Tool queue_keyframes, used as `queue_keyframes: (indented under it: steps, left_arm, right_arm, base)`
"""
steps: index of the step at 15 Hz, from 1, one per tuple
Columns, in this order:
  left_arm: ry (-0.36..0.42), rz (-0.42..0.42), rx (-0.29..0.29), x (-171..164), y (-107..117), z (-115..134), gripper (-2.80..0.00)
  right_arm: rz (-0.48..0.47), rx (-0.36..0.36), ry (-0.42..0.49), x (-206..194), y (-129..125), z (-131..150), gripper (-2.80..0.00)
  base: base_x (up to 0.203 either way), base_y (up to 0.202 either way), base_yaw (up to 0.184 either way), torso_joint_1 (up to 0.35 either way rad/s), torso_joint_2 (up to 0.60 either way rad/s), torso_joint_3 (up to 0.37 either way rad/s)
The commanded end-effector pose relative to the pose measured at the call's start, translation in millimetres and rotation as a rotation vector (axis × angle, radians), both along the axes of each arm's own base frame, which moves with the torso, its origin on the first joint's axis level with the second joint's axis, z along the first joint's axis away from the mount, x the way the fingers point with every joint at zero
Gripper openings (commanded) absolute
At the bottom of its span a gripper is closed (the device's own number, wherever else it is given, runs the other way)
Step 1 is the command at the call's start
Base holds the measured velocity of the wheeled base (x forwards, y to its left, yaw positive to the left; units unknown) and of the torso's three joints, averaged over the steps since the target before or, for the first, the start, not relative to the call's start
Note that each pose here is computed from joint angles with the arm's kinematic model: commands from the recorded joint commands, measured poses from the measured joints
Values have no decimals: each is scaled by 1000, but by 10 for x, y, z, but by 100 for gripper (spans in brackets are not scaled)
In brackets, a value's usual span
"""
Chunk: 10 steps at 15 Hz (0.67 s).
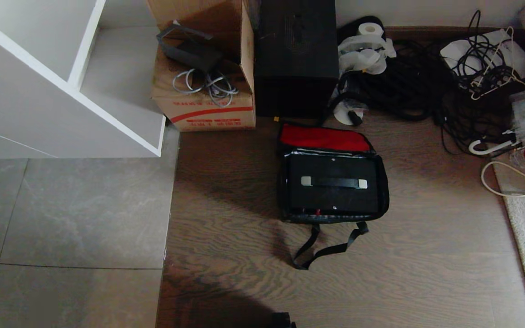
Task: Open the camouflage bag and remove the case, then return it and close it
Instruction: Grip the handle
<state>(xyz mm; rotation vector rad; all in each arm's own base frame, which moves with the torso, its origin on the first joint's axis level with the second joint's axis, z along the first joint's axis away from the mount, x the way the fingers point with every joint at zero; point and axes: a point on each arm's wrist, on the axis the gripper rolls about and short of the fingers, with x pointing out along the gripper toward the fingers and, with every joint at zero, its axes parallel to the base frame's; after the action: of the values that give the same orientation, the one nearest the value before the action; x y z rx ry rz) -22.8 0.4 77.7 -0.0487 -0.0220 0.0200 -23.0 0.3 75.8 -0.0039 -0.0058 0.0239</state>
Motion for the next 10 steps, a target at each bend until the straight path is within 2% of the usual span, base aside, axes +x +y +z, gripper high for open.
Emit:
queue_keyframes:
  steps: [1,10]
  left_arm:
    - [11,1,-1,9,0,-29,-280]
    - [9,1,-1,8,0,-29,-280]
  right_arm:
    - [1,-1,3,3,0,2,-280]
    - [1,-1,3,3,0,0,-280]
  base:
    - [0,0,0,2,6,202]
    - [0,0,0,2,3,203]
